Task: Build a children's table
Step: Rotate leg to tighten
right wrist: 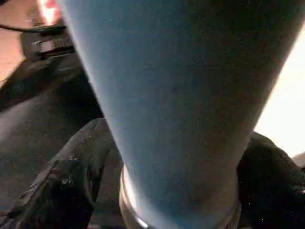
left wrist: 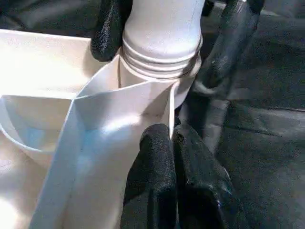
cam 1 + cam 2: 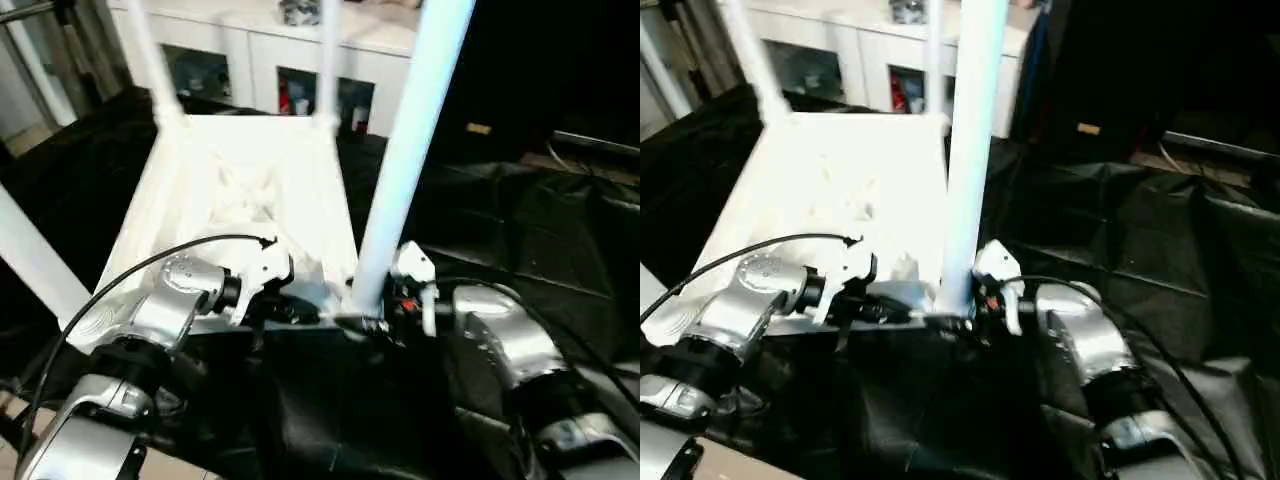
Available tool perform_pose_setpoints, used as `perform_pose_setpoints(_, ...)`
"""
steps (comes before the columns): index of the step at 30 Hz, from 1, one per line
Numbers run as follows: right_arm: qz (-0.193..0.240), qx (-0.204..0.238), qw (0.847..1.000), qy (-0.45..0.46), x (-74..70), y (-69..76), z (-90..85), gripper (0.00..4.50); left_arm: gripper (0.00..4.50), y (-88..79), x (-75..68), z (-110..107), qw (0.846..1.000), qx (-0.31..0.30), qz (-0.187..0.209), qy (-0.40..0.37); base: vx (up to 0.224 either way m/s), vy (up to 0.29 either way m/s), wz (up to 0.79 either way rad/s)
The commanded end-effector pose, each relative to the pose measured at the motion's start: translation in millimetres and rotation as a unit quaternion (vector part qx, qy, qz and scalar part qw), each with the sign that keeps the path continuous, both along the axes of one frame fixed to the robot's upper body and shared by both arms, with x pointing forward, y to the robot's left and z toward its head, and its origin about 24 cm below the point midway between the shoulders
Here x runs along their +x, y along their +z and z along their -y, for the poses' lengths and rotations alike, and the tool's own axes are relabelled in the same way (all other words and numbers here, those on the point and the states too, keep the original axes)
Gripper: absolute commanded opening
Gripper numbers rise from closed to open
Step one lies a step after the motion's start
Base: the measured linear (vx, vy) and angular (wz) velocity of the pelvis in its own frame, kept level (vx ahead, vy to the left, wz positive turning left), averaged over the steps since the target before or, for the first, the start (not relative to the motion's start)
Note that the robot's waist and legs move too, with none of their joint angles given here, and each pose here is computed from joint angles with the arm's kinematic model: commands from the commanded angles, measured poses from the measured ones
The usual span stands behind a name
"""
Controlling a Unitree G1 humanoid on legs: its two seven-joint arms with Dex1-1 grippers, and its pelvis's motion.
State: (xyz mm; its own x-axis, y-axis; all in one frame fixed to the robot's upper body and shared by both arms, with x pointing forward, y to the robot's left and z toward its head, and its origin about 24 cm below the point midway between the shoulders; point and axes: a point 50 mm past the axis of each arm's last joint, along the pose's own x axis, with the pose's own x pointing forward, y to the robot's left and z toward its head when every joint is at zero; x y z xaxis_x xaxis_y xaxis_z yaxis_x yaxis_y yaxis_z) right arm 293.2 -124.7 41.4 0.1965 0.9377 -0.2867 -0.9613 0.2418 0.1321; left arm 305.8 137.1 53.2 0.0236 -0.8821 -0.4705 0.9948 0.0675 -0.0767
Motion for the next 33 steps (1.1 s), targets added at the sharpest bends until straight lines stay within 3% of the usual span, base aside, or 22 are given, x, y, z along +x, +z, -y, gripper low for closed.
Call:
perform_pose_setpoints(1,-0.011,0.007,0.999,0.030,-5.7,1.6,-2.6,3.47,0.00,13.8,-3.5,14.1,0.998,-0.046,0.009,-0.052,0.000,0.000,0.00)
perform_pose_setpoints(4,-0.016,0.011,0.999,0.035,-7.6,2.0,-3.4,3.06,0.00,13.7,-4.0,13.6,0.998,-0.044,0.007,-0.054,0.000,0.000,0.00)
perform_pose_setpoints(9,-0.017,0.014,0.999,0.026,-7.2,0.4,-6.2,2.76,0.00,13.4,0.2,15.2,0.998,-0.040,0.027,-0.033,0.000,0.000,0.00)
perform_pose_setpoints(12,-0.009,0.010,1.000,-0.027,0.6,-4.8,-8.8,2.71,0.00,13.2,8.1,18.9,0.998,-0.039,0.046,0.010,0.000,0.000,0.00)
perform_pose_setpoints(14,0.000,-0.002,0.995,-0.104,10.7,-11.2,-11.8,2.69,0.00,14.4,15.9,23.9,0.996,-0.044,0.059,0.055,0.000,0.000,0.00)
perform_pose_setpoints(16,-0.005,-0.005,0.979,-0.203,20.9,-19.8,-18.0,2.68,0.00,15.1,23.5,33.3,0.991,-0.046,0.073,0.105,0.000,0.000,0.00)
perform_pose_setpoints(22,-0.010,-0.006,0.960,-0.281,26.3,-26.4,-36.3,2.67,0.00,16.1,33.7,48.2,0.978,-0.044,0.093,0.183,0.000,0.000,0.00)
perform_pose_setpoints(26,-0.009,0.001,0.959,-0.282,26.4,-25.9,-52.1,2.67,0.00,17.7,34.3,59.4,0.974,-0.051,0.094,0.200,0.000,0.000,0.00)
perform_pose_setpoints(28,-0.002,0.023,0.962,-0.271,27.9,-21.1,-59.8,3.23,0.00,19.0,32.4,65.1,0.975,-0.058,0.096,0.192,0.000,0.000,0.00)
perform_pose_setpoints(33,-0.002,0.047,0.967,-0.250,29.5,-13.1,-54.8,3.67,0.00,18.1,27.0,61.4,0.982,-0.057,0.089,0.159,0.000,0.000,0.00)
